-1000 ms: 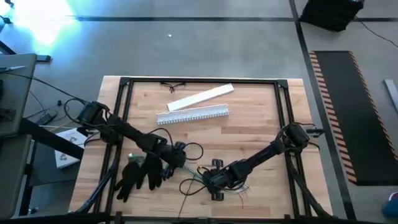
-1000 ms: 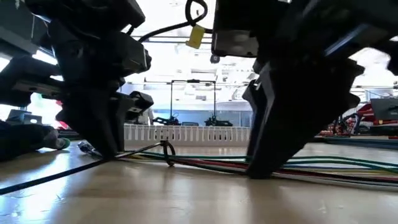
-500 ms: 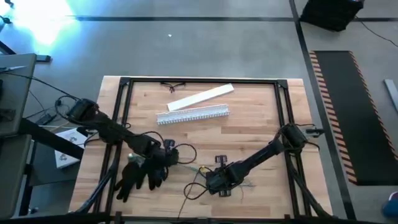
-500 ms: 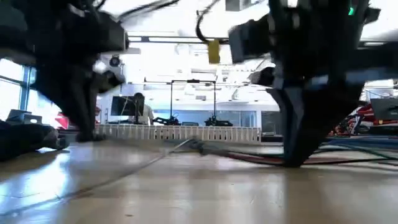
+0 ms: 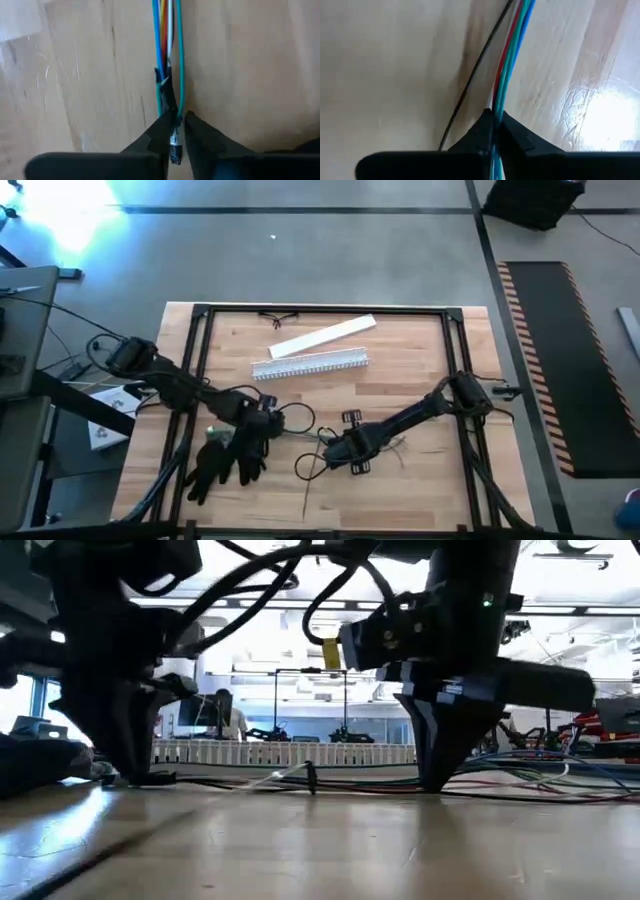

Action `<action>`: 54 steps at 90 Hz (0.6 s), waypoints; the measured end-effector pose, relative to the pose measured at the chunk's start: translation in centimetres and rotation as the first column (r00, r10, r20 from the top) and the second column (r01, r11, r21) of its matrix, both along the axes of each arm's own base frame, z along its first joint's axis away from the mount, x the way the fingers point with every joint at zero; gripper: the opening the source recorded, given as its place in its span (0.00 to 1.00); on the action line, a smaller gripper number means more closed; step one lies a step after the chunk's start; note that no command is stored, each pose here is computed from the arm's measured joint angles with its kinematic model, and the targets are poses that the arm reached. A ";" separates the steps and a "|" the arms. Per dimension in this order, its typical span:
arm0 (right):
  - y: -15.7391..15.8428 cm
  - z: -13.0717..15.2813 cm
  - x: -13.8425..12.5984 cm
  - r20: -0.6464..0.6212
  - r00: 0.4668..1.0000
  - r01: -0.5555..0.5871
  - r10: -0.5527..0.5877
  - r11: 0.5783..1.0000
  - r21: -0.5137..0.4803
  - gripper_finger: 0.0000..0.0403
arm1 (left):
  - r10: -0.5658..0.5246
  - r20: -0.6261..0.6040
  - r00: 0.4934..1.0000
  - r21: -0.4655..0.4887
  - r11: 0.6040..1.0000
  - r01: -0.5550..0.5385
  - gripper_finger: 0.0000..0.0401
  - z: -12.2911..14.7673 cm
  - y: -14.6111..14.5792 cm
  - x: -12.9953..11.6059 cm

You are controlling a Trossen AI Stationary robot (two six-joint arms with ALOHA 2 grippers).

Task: Ziptie cables
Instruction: Wrap the black zip tie on the cable

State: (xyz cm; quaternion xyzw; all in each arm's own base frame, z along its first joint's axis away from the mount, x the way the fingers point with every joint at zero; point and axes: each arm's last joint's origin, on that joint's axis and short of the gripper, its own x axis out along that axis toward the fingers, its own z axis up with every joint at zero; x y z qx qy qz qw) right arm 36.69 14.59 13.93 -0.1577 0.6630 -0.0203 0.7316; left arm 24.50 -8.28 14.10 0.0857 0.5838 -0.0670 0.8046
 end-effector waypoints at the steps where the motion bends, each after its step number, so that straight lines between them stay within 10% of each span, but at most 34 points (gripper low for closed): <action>1: 0.0 0.0 0.0 0.000 1.000 -0.001 0.001 1.000 0.000 0.03 | 0.002 -0.001 1.000 0.001 1.000 -0.002 0.17 0.0 0.0 0.0; 25: 0.1 0.1 0.0 -0.004 1.000 0.005 -0.005 1.000 0.019 0.29 | 0.020 -0.068 0.998 0.008 1.000 -0.020 0.39 0.7 0.5 -1.2; 54: 0.0 0.4 -0.3 -0.034 0.999 0.009 -0.008 1.000 0.030 0.50 | 0.034 -0.046 0.998 -0.011 0.999 -0.035 0.43 1.0 0.1 -1.5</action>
